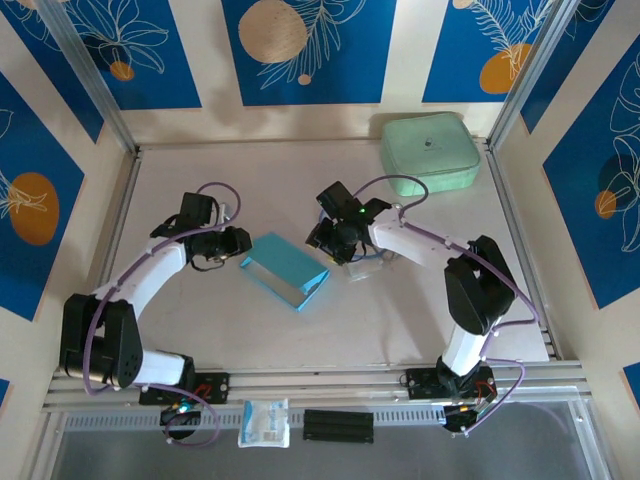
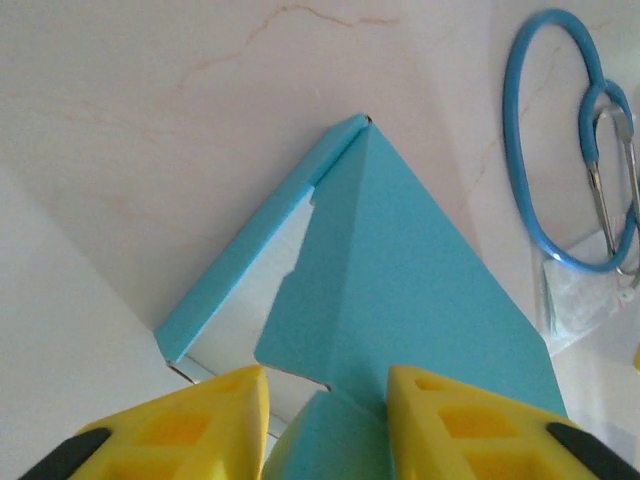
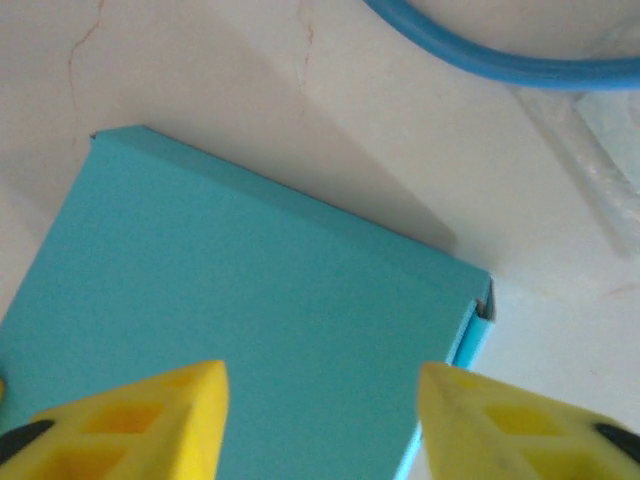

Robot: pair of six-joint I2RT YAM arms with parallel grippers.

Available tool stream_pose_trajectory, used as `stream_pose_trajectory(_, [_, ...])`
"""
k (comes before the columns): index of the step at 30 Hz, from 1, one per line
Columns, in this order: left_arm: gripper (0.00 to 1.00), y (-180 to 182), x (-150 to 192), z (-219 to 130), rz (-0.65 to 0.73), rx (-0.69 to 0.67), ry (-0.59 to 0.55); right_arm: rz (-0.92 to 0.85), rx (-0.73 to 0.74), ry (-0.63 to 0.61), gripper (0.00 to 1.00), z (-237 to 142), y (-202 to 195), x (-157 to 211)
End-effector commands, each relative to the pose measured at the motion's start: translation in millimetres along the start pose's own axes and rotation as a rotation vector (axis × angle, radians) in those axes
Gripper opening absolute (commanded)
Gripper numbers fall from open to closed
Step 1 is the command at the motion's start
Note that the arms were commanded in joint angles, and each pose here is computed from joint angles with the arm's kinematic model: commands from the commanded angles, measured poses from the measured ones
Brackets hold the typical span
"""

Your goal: Fold the paper box

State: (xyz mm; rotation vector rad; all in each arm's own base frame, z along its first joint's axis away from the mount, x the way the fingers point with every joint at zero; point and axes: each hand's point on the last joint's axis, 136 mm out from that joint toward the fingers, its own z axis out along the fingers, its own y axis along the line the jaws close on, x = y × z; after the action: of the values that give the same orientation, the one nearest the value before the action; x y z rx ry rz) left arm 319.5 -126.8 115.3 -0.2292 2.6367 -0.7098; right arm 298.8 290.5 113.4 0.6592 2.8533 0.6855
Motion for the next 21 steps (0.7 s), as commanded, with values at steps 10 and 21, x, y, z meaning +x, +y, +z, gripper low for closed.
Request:
stream_pose_trajectory(10, [0.46, 4, 3, 5, 0.001, -0.047, -0.039, 0.226, -0.103, 0.102, 0.8, -28, -18, 89])
stream_pose_trajectory(21, [0.39, 4, 22, 16, -0.024, -0.054, -0.016, 0.339, -0.077, 0.147, 0.54, 19, -13, 82])
